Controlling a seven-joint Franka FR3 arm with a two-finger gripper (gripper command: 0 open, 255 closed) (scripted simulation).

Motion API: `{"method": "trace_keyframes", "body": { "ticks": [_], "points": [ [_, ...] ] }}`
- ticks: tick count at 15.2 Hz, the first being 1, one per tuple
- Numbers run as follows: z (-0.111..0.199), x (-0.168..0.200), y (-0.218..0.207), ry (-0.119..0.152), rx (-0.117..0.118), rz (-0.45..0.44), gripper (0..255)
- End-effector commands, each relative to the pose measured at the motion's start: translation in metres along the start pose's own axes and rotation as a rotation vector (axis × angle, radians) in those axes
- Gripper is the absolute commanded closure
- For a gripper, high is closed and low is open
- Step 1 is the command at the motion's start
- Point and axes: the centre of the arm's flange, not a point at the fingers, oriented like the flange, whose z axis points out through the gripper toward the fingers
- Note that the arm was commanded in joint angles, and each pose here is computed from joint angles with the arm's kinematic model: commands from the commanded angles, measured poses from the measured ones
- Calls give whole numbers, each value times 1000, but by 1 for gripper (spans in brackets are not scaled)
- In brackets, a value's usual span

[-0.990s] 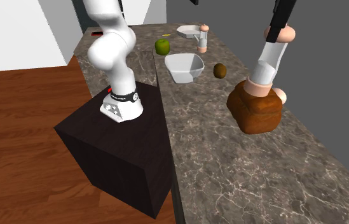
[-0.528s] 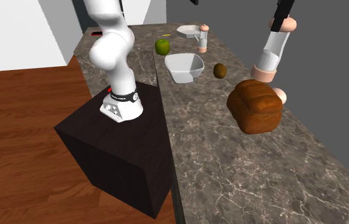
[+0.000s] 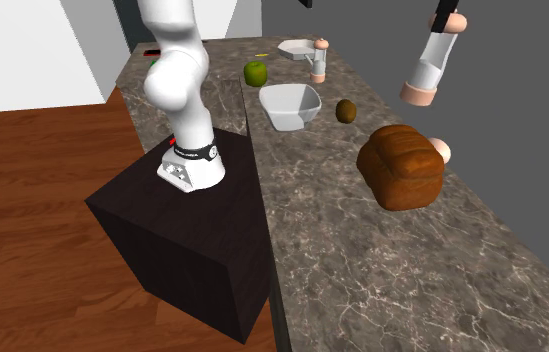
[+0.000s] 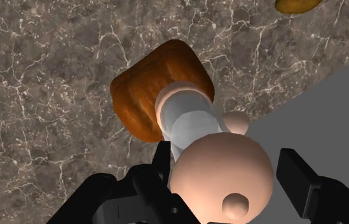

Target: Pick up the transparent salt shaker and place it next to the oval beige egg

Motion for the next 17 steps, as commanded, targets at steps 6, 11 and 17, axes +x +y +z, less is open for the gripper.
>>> {"method": "trace_keyframes", "body": {
  "ticks": [6, 11, 17],
  "points": [
    [14, 9, -91, 0, 1, 1, 255],
    [24, 13, -156, 0, 1, 1, 255],
    [52, 14, -167, 0, 1, 1, 255]
  ]
}}
